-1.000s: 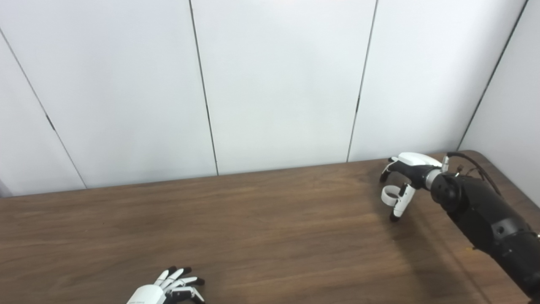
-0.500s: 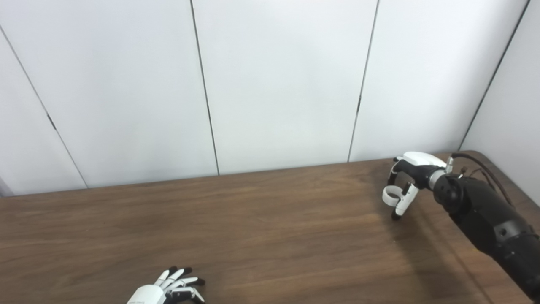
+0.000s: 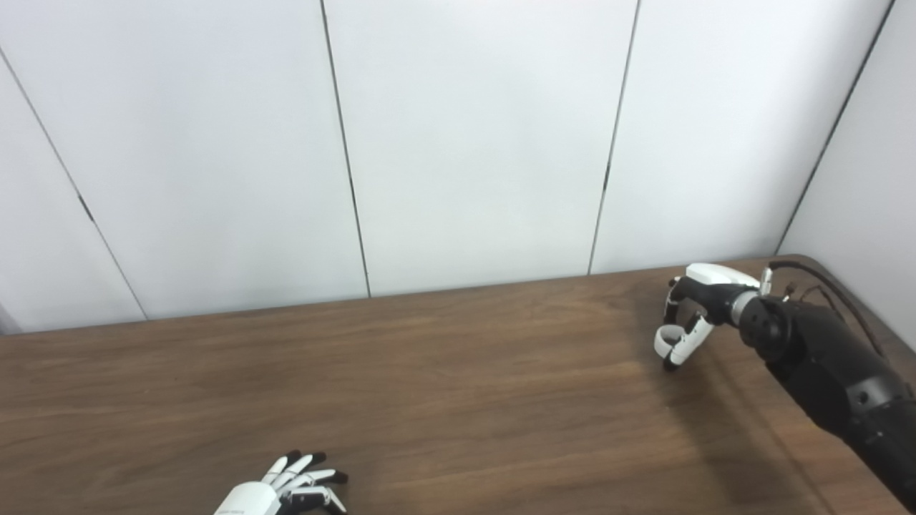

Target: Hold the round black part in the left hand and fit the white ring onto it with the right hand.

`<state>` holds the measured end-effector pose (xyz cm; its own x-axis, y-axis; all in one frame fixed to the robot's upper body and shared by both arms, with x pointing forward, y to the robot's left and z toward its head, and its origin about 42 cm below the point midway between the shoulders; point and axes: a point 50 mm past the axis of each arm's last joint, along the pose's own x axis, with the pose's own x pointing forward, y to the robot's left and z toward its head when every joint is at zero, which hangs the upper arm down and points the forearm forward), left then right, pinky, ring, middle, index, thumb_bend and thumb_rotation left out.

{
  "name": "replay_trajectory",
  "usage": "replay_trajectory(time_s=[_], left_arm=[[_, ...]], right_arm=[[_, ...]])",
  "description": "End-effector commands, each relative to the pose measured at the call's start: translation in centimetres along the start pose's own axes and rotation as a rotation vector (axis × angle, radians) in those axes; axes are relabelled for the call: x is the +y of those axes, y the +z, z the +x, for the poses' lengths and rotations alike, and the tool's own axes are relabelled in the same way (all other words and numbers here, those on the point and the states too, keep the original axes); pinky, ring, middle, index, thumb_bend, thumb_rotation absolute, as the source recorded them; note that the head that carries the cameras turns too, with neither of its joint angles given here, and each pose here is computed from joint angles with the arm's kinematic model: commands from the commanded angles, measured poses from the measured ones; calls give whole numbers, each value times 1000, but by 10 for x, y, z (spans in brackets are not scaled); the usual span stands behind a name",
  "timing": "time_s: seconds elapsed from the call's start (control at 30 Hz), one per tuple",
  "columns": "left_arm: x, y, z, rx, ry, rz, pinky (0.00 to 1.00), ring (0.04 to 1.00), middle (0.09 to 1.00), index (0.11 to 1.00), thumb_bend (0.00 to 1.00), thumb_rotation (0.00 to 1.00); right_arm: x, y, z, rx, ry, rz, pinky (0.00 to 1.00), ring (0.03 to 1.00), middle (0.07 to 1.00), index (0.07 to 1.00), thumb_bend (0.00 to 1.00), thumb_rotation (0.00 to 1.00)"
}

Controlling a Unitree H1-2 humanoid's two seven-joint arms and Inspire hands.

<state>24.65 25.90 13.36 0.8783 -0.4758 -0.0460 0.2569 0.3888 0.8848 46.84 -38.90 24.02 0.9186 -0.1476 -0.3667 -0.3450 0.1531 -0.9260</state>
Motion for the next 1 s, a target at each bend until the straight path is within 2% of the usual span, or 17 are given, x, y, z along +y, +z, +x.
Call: replay_trajectory(time_s=[0.0, 0.43, 0.63, 0.97], left_arm=[[-7, -10, -9, 38, -75, 16, 1000, 944, 824, 480, 521, 42], [-7, -10, -6, 41, -72, 16, 1000, 943, 822, 480, 521, 42], [-7, -11, -2, 39, -80, 26, 1000, 942, 823, 480, 521, 43], [-5, -11, 17, 28, -91, 38, 1000, 934, 821, 480, 521, 42]], right_arm=[[-2, -24, -4, 85, -4, -31, 1000, 1000, 968, 488, 526, 149], [1, -21, -6, 72, -22, -18, 1000, 1000, 957, 486, 526, 140], [1, -18, -8, 25, -46, -4, 1000, 1000, 935, 483, 523, 129], [-17, -15, -15, -30, -111, -7, 983, 993, 914, 479, 521, 123]])
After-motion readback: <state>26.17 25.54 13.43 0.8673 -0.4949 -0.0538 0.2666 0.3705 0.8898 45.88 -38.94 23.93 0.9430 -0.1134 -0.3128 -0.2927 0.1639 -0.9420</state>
